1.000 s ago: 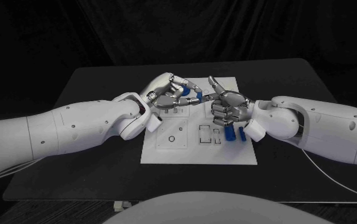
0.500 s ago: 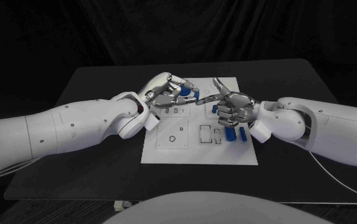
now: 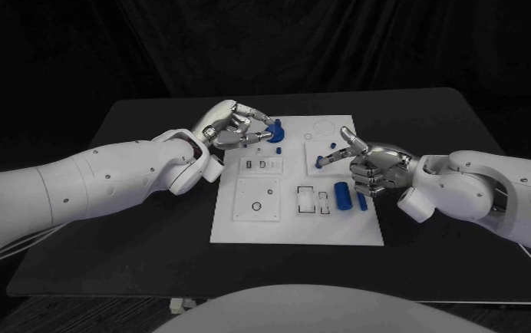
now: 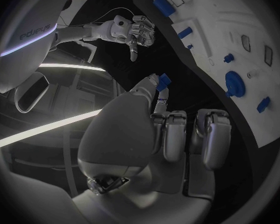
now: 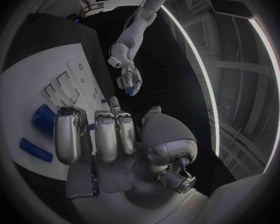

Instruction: Assemble the parts on the task board

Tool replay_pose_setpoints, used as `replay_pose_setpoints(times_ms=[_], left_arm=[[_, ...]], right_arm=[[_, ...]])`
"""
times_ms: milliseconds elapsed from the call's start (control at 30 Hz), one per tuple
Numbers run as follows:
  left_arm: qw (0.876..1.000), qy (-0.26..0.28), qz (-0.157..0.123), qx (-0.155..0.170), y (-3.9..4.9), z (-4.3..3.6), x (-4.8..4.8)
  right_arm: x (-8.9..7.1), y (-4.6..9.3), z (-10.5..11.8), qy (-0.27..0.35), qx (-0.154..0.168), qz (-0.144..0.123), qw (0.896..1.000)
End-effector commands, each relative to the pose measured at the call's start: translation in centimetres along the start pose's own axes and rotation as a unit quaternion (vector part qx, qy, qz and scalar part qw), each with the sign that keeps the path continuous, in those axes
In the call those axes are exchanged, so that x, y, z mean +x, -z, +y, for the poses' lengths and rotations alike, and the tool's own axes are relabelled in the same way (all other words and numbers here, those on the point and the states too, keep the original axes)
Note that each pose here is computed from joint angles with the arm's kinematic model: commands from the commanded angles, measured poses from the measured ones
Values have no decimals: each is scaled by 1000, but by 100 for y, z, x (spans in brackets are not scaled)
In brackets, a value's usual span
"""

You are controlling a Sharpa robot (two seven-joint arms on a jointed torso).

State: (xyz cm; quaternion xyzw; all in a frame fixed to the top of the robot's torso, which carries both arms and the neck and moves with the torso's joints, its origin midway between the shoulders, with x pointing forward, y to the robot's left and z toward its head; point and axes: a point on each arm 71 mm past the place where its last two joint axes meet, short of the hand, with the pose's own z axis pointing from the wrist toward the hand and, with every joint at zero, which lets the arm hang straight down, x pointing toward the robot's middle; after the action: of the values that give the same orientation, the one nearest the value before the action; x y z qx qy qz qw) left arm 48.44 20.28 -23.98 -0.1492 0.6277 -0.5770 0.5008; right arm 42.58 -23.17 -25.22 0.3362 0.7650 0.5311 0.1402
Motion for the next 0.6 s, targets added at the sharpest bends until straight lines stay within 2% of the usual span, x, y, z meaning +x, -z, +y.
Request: replay_pose_setpoints(times_ms=[33,300,467,600], left_arm=[[999,-37,-2,-18,-39,60,28],[991,-130,3,-40,-74,223,202],[988,-144,5,-50,-44,309,320],[988,-143,10,-55,-24,346,391]], right_arm=[[-37,28,18,47,1,-38,998],[-20,42,68,75,-26,-46,996],[-6,43,88,80,-37,-47,995],[0,35,90,80,-38,-43,995]])
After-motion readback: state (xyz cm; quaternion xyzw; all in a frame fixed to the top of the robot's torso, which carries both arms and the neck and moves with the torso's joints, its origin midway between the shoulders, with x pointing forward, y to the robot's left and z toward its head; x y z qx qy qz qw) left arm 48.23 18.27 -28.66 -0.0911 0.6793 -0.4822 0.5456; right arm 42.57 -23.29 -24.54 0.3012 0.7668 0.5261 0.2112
